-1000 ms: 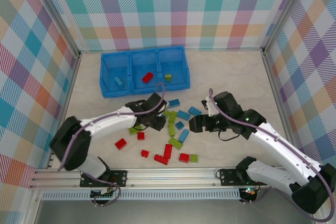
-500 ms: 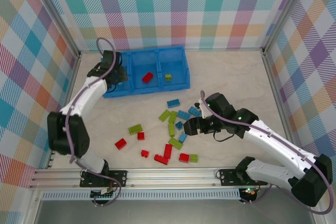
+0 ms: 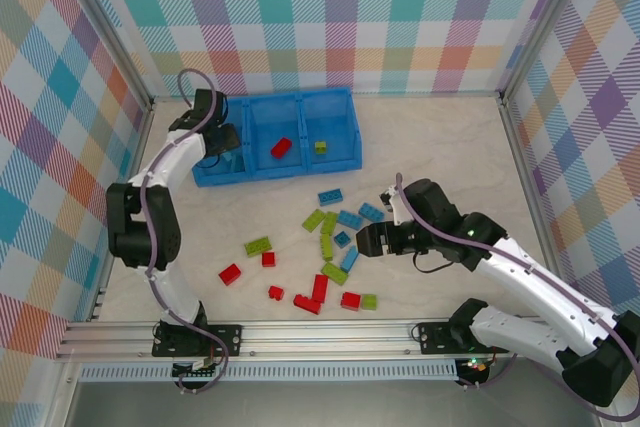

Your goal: Sort the legos into containers by color

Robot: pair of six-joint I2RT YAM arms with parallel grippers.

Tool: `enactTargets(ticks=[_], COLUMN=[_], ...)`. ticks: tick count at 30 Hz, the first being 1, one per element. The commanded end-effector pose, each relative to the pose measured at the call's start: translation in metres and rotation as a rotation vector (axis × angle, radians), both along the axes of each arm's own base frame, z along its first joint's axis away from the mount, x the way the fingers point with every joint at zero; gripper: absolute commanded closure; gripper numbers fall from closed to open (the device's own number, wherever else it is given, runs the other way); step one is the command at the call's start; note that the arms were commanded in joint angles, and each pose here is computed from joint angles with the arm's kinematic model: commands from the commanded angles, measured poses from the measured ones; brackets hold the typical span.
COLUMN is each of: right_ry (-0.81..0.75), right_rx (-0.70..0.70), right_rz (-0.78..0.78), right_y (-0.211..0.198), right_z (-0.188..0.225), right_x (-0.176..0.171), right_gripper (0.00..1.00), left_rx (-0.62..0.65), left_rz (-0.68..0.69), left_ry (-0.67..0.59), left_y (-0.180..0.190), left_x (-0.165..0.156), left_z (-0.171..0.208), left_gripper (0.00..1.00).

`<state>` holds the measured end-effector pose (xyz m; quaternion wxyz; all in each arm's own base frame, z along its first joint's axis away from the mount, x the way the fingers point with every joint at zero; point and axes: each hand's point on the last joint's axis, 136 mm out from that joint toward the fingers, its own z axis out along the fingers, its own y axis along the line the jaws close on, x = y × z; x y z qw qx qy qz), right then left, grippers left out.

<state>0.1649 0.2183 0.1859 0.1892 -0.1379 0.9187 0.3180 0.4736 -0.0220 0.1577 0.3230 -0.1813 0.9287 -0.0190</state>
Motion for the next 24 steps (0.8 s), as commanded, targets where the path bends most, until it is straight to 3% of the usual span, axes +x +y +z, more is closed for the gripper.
enactTargets(ticks=[1,4,7,12,17,20,24], right_ry=[0.002,-0.003,-0.015,-0.013,-0.008,0.008,0.025], right_rx=[-0.028,-0.08,-0.151,-0.211,-0.248,-0.294,-0.416], right_rz=[-0.026,-0.048,-0.074,-0.038,0.01,0.022,-0.001], right_y=[0.001,0.002,0.005,0.029,0.069,0.09,0.1], right_z=[-0.003,-0.011,-0.022,-0.039,-0.051,-0.067,-0.095], right_x=[0.005,0.015,0.029,0.047,0.061,0.063,0.067], right_gripper=[0.2,0.21,0.22,0.23,0.28,0.33,0.39], left_rx=[-0.104,-0.167,-0.118,0.012,0.08,0.064,0.125], left_rz=[-0.026,-0.162,-0.417,-0.875,-1.142,-1.236,-1.319], left_ry=[-0.125,-0.229,-0.286,-0.283,-0.317,-0.357,-0.318], left_y=[-0.015,-0.053,-0.107,-0.172,-0.173,-0.166,-0.154], left_x=[-0.029,-0.067,-0.118,-0.215,-0.284,-0.311,-0.328], left_z=[0.064,0.108,0.141,0.144,0.126,0.117,0.093], left_gripper=[0.46,0.46,0.45,0.45,0.37,0.23,0.05])
